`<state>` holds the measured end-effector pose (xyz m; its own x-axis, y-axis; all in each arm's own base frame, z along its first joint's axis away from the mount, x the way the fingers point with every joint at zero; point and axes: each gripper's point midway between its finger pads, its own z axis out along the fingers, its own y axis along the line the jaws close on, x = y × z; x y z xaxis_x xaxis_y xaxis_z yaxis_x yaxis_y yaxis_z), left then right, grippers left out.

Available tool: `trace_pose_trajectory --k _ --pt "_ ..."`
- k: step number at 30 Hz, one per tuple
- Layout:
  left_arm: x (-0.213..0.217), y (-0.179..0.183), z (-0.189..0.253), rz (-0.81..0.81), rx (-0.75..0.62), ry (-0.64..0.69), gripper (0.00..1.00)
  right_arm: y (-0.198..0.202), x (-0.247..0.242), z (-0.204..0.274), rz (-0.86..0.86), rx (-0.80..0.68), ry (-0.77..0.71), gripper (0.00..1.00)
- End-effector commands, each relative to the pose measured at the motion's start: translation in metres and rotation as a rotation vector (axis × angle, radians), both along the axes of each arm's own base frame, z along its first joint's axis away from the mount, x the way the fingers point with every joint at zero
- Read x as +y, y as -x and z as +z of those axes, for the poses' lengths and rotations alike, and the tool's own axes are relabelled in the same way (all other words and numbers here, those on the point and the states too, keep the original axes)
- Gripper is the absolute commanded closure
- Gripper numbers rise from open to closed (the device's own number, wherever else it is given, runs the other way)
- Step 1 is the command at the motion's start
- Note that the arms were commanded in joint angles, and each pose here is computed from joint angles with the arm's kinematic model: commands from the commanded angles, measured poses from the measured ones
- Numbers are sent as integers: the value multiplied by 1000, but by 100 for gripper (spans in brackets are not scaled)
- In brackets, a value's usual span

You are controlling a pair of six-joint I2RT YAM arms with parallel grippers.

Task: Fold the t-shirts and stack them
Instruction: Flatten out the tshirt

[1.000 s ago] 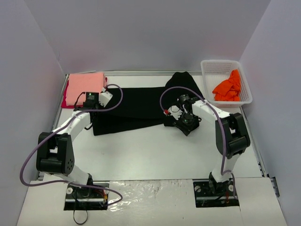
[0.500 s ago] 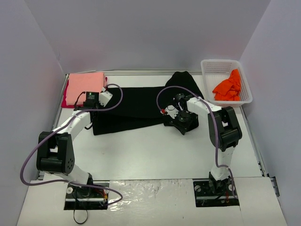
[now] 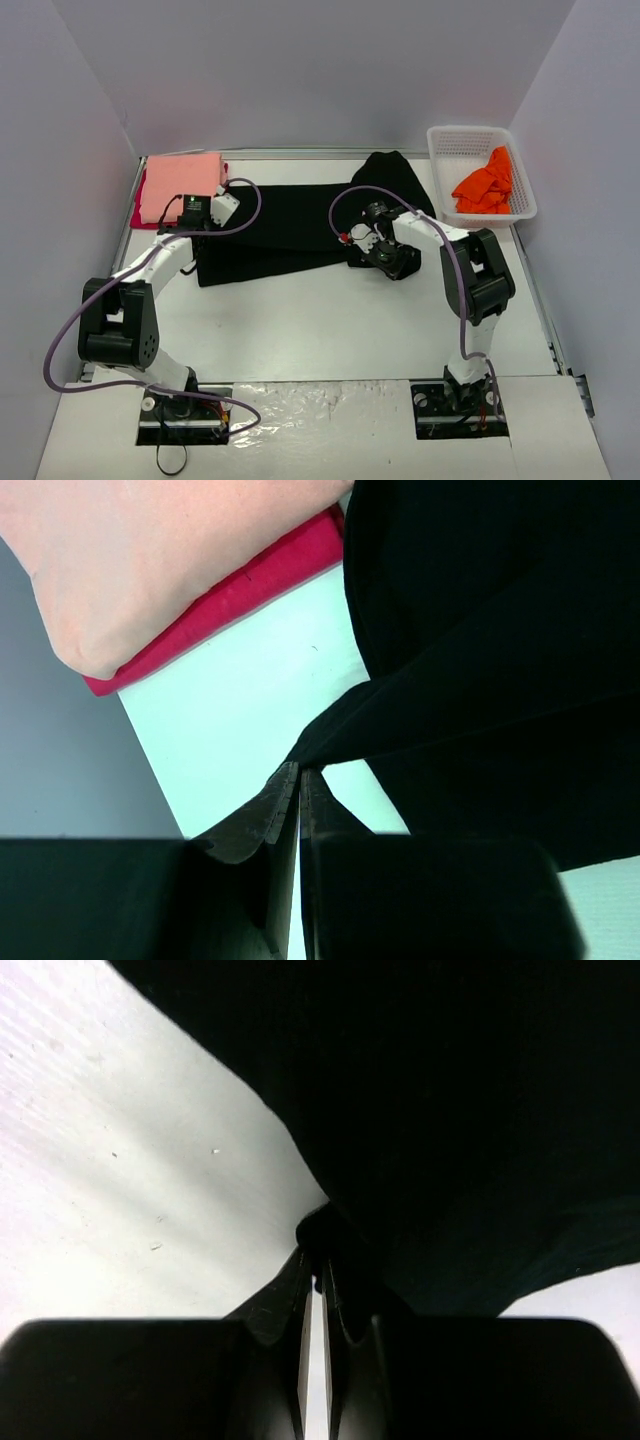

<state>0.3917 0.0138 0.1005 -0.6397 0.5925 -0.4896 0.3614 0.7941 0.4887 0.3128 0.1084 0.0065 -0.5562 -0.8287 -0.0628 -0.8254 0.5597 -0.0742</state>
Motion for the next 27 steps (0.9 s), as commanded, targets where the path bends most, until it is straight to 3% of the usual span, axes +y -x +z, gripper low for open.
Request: trace_pose_trajectory --k 1,13,22,27 --pt "9 -5 35 37 -71 -3 98 13 -11 12 -40 -8 24 100" --pt "9 29 116 -1 -209 18 98 12 -51 151 -206 -316 -135 100" --pt "11 75 129 -25 -235 14 98 45 -79 205 -267 -480 -186 100" --pt "-1 108 131 -123 -218 50 98 72 -86 216 -279 -525 -200 100"
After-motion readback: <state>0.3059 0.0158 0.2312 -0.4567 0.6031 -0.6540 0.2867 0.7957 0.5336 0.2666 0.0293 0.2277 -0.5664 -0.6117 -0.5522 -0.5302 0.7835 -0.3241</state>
